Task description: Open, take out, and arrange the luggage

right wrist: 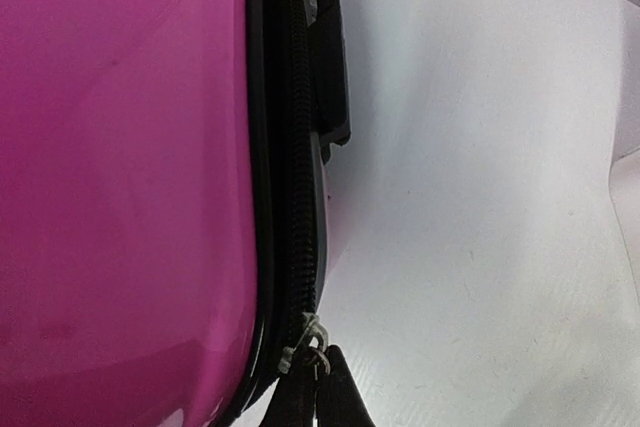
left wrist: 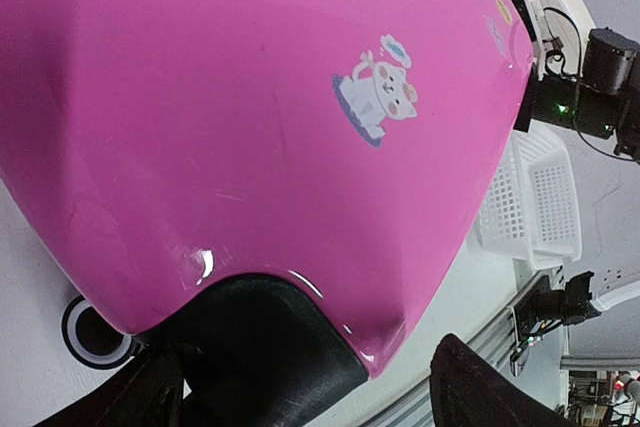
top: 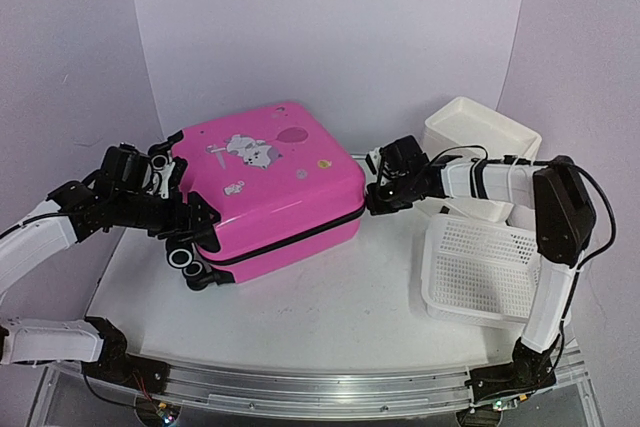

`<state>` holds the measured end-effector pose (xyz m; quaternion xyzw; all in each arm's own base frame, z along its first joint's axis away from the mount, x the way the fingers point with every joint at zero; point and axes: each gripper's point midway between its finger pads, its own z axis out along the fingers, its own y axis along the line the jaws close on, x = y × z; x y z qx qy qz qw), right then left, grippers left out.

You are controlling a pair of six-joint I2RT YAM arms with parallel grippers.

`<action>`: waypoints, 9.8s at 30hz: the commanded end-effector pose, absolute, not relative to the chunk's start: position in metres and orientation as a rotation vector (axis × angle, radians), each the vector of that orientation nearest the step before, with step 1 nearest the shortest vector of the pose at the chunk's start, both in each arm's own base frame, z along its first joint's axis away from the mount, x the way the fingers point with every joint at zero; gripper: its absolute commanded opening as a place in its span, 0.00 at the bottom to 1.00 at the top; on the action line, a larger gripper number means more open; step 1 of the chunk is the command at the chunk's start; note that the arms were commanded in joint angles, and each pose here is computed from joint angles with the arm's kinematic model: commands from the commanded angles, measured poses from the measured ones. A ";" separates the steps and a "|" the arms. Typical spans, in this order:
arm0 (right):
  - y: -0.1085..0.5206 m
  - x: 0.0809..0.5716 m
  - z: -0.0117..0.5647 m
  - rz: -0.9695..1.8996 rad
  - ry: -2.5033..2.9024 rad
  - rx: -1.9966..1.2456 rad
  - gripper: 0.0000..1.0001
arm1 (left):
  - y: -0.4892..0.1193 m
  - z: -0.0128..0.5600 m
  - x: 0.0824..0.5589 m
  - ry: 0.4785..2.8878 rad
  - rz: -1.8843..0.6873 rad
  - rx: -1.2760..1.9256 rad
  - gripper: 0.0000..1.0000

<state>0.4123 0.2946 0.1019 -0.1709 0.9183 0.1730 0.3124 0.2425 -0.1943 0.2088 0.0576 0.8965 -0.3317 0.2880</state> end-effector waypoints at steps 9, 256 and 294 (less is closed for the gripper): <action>0.344 0.287 0.158 0.874 2.376 -0.872 0.00 | -0.238 0.195 0.221 2.507 -1.068 0.388 0.85; 0.421 0.257 0.151 1.053 1.772 -0.739 0.01 | -0.210 0.320 0.296 2.294 -0.847 0.358 0.99; 0.382 0.338 0.198 1.262 1.780 -0.734 0.00 | -0.155 0.166 0.324 2.655 -0.857 0.195 0.81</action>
